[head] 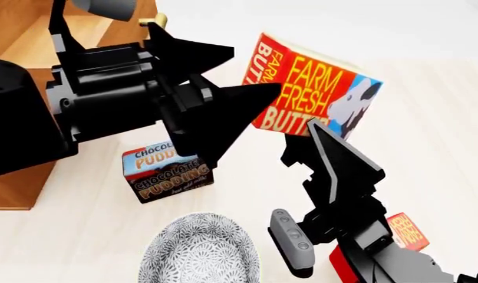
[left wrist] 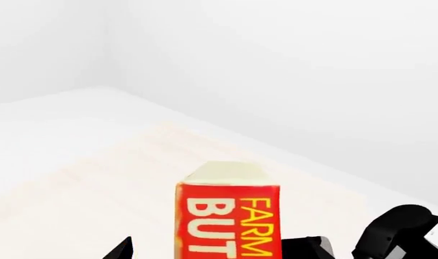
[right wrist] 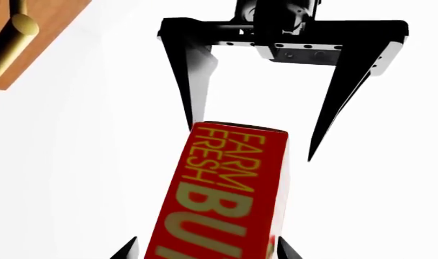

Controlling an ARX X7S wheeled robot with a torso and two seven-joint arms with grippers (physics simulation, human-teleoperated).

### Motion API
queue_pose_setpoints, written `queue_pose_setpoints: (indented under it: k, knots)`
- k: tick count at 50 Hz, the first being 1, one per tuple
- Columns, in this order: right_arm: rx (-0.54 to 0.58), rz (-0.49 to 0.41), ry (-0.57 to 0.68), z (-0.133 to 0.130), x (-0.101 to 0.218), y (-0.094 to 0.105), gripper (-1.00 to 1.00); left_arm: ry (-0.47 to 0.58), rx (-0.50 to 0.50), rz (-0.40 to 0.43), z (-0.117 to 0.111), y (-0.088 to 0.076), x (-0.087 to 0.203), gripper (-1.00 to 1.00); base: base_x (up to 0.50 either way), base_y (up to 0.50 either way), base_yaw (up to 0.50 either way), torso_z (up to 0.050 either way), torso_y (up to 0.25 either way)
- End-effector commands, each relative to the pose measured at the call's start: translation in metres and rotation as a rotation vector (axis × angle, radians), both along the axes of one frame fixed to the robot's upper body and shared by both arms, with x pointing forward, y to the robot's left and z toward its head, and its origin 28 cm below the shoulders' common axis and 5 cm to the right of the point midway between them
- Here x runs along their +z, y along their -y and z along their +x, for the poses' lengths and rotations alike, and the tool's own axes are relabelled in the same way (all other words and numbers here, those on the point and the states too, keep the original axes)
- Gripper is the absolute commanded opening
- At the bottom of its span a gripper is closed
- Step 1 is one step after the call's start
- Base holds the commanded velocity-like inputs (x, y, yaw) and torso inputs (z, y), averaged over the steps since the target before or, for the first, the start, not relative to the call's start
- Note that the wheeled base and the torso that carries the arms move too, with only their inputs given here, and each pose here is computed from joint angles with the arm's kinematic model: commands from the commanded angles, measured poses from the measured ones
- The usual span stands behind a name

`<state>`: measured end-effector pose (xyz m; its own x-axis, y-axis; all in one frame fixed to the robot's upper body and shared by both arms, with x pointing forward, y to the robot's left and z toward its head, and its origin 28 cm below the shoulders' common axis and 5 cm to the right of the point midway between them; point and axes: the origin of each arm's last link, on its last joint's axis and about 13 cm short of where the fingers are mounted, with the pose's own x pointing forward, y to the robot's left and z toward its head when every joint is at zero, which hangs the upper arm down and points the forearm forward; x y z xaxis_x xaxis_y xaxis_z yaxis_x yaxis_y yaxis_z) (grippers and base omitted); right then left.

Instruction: Put the butter at the front in the top drawer of the cabinet and close it.

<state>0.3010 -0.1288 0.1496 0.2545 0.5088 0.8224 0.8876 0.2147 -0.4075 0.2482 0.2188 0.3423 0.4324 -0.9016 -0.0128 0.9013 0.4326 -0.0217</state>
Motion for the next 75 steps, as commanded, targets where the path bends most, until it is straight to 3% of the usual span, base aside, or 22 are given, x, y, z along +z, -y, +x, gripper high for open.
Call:
queue_pose_setpoints:
  k: [1,75]
  knots:
    - [-0.014,0.001,0.060,0.001,0.010,0.001,-1.00,-0.004,-0.012,0.003,0.003,0.004,-0.002,1.00,0.00,0.00,0.00,0.000,0.000]
    - [-0.016,0.010,0.062,-0.003,0.006,0.003,-1.00,-0.005,-0.041,0.028,0.030,0.031,-0.001,1.00,0.00,0.00,0.00,0.000,0.001]
